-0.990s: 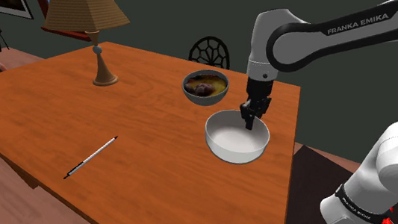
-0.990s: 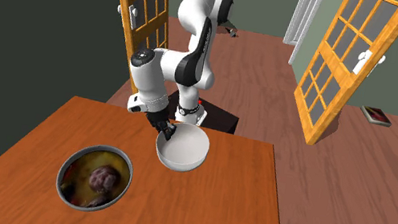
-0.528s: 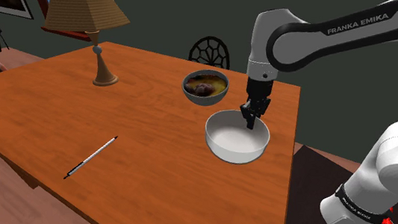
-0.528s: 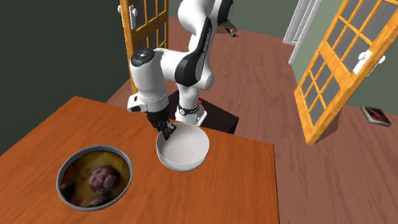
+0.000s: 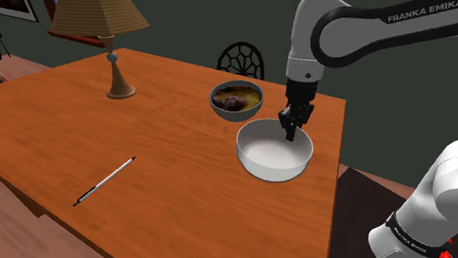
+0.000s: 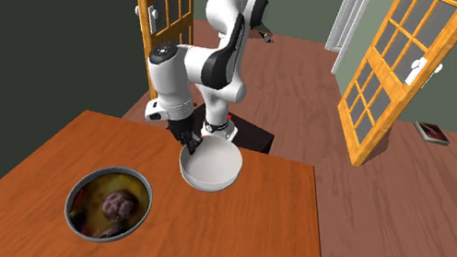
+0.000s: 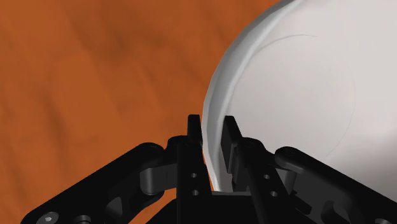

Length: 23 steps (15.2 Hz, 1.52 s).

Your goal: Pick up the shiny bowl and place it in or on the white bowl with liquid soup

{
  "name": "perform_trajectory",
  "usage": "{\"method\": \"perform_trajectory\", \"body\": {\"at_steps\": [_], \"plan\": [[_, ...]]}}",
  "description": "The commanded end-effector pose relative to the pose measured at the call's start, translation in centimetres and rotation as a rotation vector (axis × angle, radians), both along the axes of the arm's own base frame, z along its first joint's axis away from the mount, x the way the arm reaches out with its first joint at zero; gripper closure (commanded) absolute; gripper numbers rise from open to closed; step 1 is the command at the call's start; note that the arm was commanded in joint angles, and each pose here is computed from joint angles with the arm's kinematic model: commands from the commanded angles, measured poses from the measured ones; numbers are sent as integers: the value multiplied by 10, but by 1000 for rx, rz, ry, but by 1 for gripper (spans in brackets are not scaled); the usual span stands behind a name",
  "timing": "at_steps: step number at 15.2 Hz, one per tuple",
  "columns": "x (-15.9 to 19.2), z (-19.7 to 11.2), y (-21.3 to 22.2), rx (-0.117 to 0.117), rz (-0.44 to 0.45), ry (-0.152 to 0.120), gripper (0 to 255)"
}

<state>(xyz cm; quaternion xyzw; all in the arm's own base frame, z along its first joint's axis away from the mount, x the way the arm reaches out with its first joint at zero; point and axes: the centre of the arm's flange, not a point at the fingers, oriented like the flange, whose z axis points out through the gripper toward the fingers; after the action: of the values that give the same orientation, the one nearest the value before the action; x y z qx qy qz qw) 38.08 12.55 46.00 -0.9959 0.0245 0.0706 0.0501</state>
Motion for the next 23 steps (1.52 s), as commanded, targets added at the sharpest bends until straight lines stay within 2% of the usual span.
{"method": "perform_trajectory", "body": {"at_steps": [1, 23], "plan": [[0, 12, -1, 0, 0, 0, 255], [0, 128, -1, 0, 0, 0, 255]]}}
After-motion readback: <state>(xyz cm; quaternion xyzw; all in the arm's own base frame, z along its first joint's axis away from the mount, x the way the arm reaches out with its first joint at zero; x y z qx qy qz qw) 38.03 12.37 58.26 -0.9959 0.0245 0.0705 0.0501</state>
